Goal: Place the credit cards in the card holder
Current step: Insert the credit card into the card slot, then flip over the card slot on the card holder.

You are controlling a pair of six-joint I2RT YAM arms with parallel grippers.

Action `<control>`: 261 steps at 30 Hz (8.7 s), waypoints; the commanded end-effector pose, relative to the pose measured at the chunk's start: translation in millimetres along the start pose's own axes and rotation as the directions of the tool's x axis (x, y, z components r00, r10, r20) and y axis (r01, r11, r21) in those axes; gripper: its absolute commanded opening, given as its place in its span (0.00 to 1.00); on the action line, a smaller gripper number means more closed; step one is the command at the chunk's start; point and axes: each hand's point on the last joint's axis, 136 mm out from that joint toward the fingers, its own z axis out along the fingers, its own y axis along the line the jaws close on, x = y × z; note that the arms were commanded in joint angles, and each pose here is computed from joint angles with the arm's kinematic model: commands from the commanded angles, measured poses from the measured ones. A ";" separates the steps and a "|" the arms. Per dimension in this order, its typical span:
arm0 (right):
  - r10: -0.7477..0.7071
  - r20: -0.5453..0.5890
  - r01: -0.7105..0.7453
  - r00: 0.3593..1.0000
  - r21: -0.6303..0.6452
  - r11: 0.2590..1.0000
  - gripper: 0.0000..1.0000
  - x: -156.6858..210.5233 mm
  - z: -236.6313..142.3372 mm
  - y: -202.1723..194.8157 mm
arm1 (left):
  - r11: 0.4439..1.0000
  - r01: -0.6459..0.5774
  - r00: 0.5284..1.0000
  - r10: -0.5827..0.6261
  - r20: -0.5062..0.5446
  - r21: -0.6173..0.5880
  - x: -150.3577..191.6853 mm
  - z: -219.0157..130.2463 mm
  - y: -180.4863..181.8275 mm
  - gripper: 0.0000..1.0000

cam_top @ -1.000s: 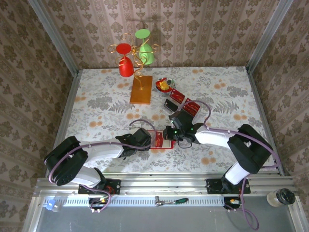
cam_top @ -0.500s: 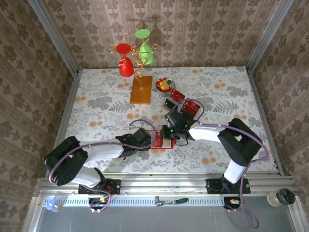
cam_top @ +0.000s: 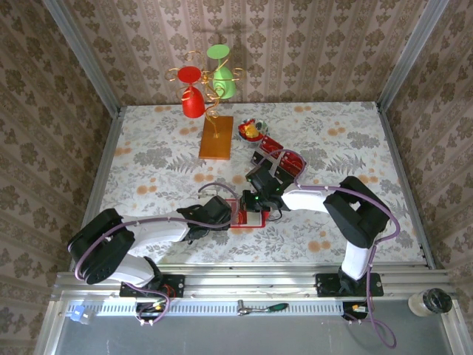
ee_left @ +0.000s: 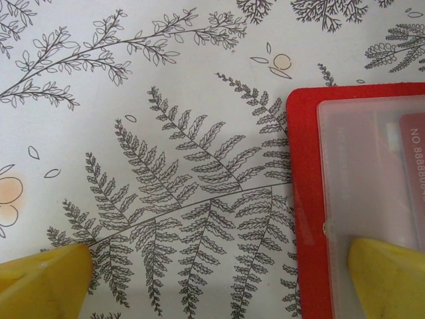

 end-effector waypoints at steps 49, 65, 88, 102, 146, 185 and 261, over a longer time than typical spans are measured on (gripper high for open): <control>-0.103 -0.090 0.104 0.991 0.004 0.995 0.00 26.6 -0.2 20.8 | 0.998 0.023 0.999 -0.025 -0.046 -0.053 21.9 2.6 33.6 1.00; -0.116 -0.063 0.121 0.991 0.080 0.989 0.00 12.6 -8.3 2.7 | 0.998 0.021 0.999 -0.023 -0.044 -0.054 20.7 2.7 33.1 1.00; -0.106 -0.111 0.112 0.988 0.049 0.993 0.00 23.2 14.8 13.0 | 0.999 0.022 0.999 -0.024 -0.043 -0.048 19.9 3.1 31.3 1.00; -0.116 -0.064 0.118 0.991 0.030 0.993 0.00 13.7 -8.6 24.1 | 0.997 0.044 0.999 -0.045 -0.013 -0.056 11.7 -7.2 39.8 1.00; -0.081 -0.069 0.085 0.994 0.053 0.995 0.00 -19.4 -32.9 -27.7 | 0.994 0.007 0.999 -0.013 0.052 0.105 -44.8 -36.0 -40.2 1.00; -0.058 -0.129 0.063 0.990 0.037 0.997 0.01 5.9 -5.8 -25.1 | 0.995 -0.062 0.997 0.065 -0.037 0.074 1.3 2.2 -51.6 0.94; -0.039 -0.135 0.018 0.990 -0.153 0.988 0.73 19.0 3.8 70.4 | 0.988 0.140 0.982 -0.148 0.121 0.072 -33.3 -59.8 42.4 0.96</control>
